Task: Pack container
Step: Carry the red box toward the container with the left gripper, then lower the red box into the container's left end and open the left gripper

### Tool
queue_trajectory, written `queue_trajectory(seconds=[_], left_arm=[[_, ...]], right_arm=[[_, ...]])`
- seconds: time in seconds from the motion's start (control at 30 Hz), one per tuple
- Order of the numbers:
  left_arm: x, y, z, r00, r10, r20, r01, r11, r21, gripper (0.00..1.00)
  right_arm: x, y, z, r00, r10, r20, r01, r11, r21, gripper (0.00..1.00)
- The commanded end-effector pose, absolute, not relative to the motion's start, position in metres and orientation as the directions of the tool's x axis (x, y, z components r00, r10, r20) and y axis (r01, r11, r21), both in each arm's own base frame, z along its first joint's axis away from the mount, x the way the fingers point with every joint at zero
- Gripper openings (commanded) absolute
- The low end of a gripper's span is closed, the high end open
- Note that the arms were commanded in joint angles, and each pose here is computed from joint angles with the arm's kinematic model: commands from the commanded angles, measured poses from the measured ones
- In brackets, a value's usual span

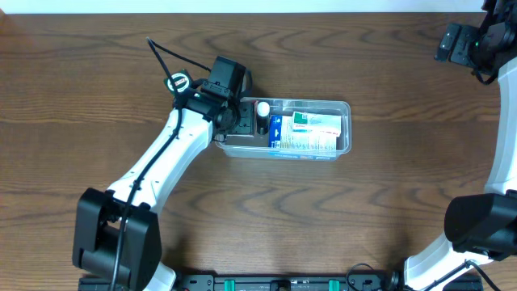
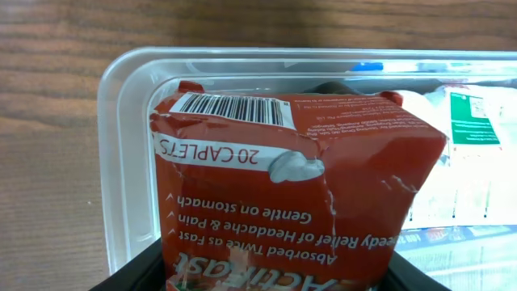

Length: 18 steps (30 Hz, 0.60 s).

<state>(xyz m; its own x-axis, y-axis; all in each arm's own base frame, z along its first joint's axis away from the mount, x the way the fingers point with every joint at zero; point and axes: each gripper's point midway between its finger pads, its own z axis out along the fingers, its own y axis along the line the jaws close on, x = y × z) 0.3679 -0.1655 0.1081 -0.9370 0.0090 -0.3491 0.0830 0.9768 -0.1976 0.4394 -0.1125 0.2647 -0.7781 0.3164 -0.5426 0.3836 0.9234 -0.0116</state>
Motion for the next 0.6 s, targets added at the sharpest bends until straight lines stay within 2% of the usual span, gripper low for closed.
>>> queue_trajectory(seconds=[0.0,0.57], left_arm=[[0.374,-0.164,0.110,-0.934,-0.039,-0.355,0.034,0.980,-0.196,0.57],[0.368,-0.159,0.092,-0.952,-0.045,-0.301,0.005,0.986,-0.165,0.58]], right_arm=[[0.439,-0.117,0.266,-0.770,0.331,-0.545,0.402,0.916,-0.011,0.99],[0.439,-0.117,0.266,-0.770,0.331,-0.545,0.402,0.916,-0.011,0.99]])
